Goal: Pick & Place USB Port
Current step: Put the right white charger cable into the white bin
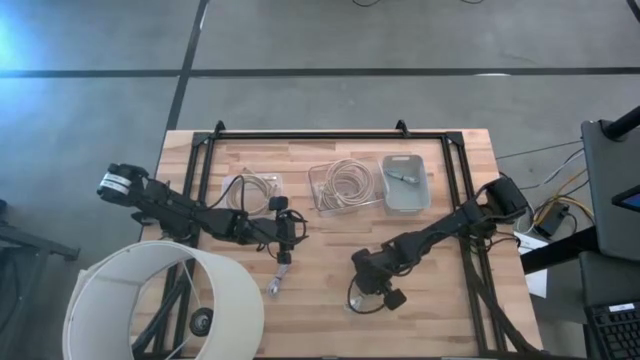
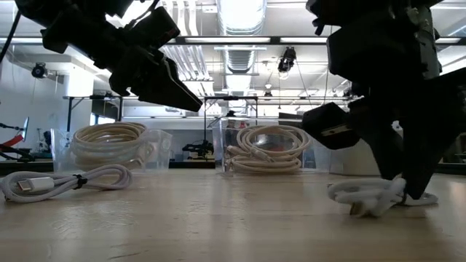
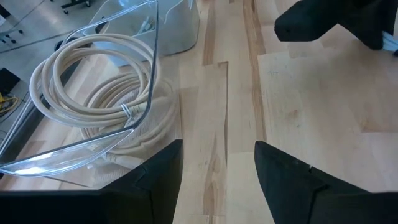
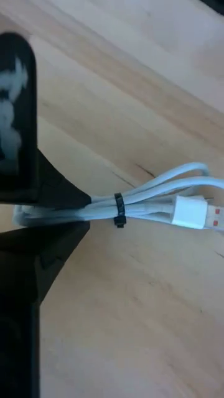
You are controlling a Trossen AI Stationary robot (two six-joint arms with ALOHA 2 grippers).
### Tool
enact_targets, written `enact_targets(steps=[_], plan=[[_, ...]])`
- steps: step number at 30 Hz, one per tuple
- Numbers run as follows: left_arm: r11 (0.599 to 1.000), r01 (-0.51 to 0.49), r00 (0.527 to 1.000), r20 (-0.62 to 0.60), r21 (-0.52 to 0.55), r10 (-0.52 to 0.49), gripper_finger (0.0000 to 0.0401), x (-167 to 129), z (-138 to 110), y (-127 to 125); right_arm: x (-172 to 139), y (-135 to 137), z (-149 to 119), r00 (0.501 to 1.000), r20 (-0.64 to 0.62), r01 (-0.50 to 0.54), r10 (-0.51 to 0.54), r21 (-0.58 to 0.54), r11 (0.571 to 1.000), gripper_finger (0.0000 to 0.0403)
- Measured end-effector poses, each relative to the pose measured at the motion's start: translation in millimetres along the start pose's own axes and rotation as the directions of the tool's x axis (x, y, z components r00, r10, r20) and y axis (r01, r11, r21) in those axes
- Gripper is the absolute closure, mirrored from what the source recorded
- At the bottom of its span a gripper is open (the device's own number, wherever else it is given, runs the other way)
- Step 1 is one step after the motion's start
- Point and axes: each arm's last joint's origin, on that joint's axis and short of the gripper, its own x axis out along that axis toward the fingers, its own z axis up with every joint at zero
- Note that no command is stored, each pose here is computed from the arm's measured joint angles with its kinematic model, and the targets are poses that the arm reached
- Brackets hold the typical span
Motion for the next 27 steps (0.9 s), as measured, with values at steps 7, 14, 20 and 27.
enact_targets(steps=[7, 14, 20, 27], plan=[[1.000, 0.000, 1.000, 0.000, 0.001, 0.000, 0.0199, 0, 0, 0, -24, 0, -1, 1.000, -0.010, 0.017, -0.017, 0.091, 0.996, 0.0382], [1.000, 0.000, 1.000, 0.004, -0.001, 0.000, 0.0199, 0, 0, 0, -93, -4, -11, 0.955, -0.046, 0.296, -0.292, 0.152, 0.943, 0.0382], [1.000, -0.001, 1.000, 0.003, 0.026, 0.000, 0.0199, 0, 0, 0, -166, -6, -37, 0.816, -0.082, 0.568, -0.572, 0.295, 0.768, 0.0382], [0.998, -0.002, 1.000, 0.003, 0.057, 0.002, 0.0199, 0, 0, 1, -226, -1, -81, 0.574, -0.208, 0.770, -0.792, 0.467, 0.435, 0.0379]])
